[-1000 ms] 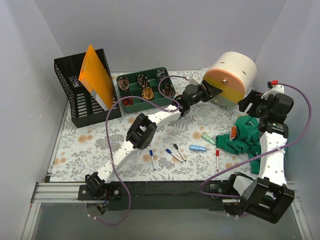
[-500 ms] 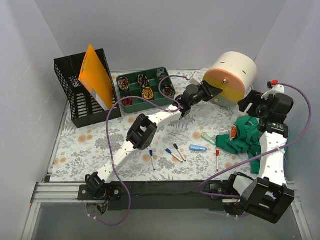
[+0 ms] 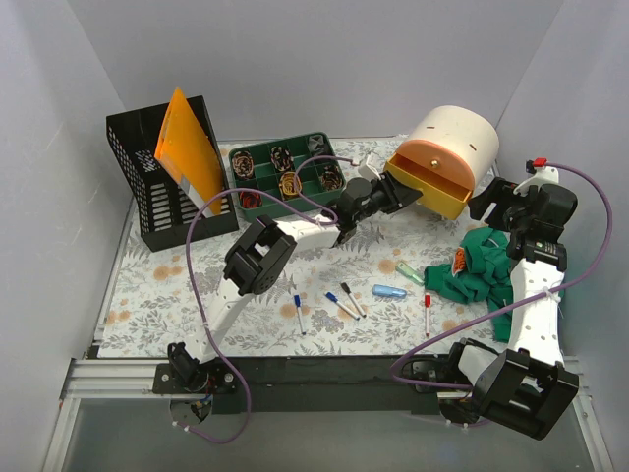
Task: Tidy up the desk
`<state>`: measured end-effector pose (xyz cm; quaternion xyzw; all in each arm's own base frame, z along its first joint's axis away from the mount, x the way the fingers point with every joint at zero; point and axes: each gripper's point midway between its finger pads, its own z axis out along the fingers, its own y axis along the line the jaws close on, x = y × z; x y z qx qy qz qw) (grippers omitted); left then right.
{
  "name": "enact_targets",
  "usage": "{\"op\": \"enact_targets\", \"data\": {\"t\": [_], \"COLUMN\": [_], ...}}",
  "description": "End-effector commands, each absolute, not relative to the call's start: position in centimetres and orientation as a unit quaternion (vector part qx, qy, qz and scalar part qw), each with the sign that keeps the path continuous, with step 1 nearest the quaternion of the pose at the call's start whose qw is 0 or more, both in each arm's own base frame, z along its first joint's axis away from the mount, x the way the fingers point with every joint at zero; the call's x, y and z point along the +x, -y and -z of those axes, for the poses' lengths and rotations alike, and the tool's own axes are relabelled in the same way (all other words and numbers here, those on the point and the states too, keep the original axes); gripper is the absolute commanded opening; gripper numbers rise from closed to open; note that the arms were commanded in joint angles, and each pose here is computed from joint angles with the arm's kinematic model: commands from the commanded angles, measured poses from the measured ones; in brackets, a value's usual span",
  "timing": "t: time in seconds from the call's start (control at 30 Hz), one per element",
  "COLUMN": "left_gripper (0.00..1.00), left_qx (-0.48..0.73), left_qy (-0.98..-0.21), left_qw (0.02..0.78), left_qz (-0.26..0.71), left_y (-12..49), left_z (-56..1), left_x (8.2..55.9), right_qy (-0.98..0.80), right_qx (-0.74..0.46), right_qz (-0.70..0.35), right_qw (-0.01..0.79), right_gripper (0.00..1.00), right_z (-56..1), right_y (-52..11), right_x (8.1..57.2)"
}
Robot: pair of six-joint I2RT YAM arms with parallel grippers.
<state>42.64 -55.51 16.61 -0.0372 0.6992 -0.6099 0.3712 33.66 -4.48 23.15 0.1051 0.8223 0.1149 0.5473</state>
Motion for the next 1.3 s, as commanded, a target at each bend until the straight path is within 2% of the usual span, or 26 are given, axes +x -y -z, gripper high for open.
{"op": "enact_targets", "data": {"t": [0.0, 0.6, 0.63, 0.73, 0.77, 0.87, 1.03, 1.1, 1.17, 1.23, 1.27], "left_gripper": [0.00, 0.01, 0.04, 0.25, 0.40, 0.56, 0.74, 0.82, 0.84, 0.85, 0.85], "left_qx": [0.020, 0.031, 0.031, 0.028, 0.029, 0.031, 0.040, 0.046, 0.051, 0.065, 0.065], "left_qy": [-0.650, -0.639, -0.639, -0.640, -0.637, -0.634, -0.633, -0.629, -0.643, -0.644, -0.658], "left_qw": [0.415, 0.419, 0.419, 0.422, 0.425, 0.426, 0.425, 0.431, 0.429, 0.447, 0.447], "left_qz": [0.636, 0.645, 0.644, 0.642, 0.642, 0.645, 0.646, 0.645, 0.633, 0.618, 0.602], "left_y": [53.7, 49.7, 49.7, 49.5, 49.4, 49.3, 48.2, 47.1, 45.8, 44.2, 43.2], "left_z": [-23.7, -24.9, -25.0, -25.4, -25.8, -26.3, -27.2, -28.3, -27.3, -28.5, -27.2], "left_x": [39.9, 36.0, 36.0, 36.0, 36.0, 35.8, 34.8, 34.4, 34.0, 33.5, 33.6], "right_qy": [-0.816, -0.822, -0.821, -0.822, -0.822, -0.823, -0.811, -0.803, -0.794, -0.778, -0.772], "right_qx": [0.109, 0.094, 0.092, 0.083, 0.079, 0.050, -0.046, -0.077, -0.116, -0.163, -0.178], "right_qz": [-0.107, -0.115, -0.115, -0.121, -0.123, -0.140, -0.166, -0.184, -0.187, -0.195, -0.199], "right_qw": [0.557, 0.550, 0.551, 0.551, 0.550, 0.549, 0.559, 0.561, 0.567, 0.575, 0.576], "right_gripper": [0.76, 0.76, 0.76, 0.76, 0.76, 0.77, 0.84, 0.90, 0.96, 0.98, 0.99], "right_z": [-23.4, -22.9, -22.9, -22.9, -22.8, -22.7, -22.9, -23.2, -23.3, -23.7, -23.7], "right_y": [5.0, 4.6, 4.6, 4.3, 4.2, 3.3, 1.1, 0.1, -0.5, -1.6, -1.9], "right_x": [33.9, 34.0, 34.0, 34.0, 34.0, 33.9, 33.3, 32.8, 32.5, 31.8, 31.5]}}
